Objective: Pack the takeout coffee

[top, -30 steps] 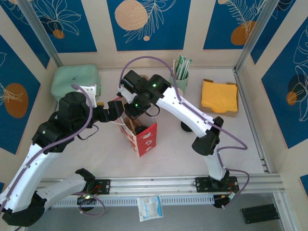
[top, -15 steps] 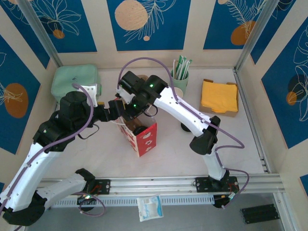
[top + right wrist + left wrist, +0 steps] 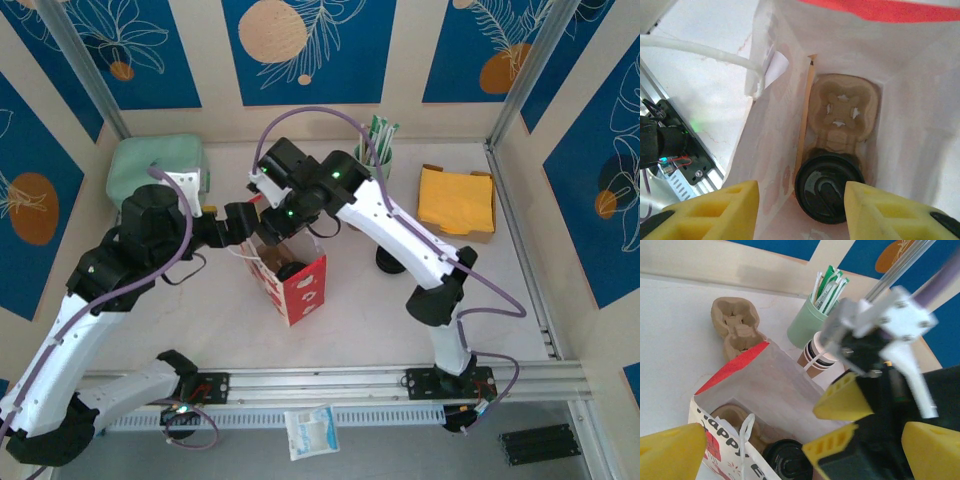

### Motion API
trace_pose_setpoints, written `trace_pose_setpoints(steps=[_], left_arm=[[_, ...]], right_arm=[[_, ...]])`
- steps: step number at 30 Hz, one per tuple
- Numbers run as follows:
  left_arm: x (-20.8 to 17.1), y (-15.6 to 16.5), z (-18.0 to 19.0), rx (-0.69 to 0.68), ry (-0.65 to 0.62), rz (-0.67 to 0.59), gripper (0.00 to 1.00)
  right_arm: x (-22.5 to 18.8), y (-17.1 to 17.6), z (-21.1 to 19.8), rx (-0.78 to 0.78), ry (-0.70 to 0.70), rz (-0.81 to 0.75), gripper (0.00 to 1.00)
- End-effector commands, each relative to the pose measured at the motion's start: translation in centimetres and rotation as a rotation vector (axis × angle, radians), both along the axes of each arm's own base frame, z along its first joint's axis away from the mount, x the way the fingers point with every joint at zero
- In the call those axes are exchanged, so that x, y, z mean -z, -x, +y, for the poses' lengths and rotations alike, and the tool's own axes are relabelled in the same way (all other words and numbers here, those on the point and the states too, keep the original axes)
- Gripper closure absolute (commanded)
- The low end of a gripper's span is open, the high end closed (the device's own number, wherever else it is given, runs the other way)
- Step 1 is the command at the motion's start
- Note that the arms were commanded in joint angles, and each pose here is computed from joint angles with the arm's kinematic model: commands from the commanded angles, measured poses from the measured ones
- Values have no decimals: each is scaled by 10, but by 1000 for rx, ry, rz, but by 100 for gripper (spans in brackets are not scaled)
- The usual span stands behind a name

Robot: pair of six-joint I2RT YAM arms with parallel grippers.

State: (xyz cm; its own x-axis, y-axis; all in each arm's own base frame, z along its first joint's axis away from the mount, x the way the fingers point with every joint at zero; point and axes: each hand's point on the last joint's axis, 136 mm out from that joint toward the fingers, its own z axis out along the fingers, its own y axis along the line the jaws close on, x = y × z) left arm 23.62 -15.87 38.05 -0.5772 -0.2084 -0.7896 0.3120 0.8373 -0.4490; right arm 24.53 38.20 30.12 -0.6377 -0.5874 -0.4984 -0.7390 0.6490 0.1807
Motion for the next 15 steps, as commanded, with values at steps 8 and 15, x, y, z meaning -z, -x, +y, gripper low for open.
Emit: trace_pose_setpoints(steps=[8, 15], left_arm=[[-30, -4, -10, 40, 39, -60, 0], [-40, -9, -27, 97, 73, -65, 0]], right_arm=[[-80, 2, -50, 94, -157, -122, 43], [-93, -8, -87, 203, -250, -104, 37]])
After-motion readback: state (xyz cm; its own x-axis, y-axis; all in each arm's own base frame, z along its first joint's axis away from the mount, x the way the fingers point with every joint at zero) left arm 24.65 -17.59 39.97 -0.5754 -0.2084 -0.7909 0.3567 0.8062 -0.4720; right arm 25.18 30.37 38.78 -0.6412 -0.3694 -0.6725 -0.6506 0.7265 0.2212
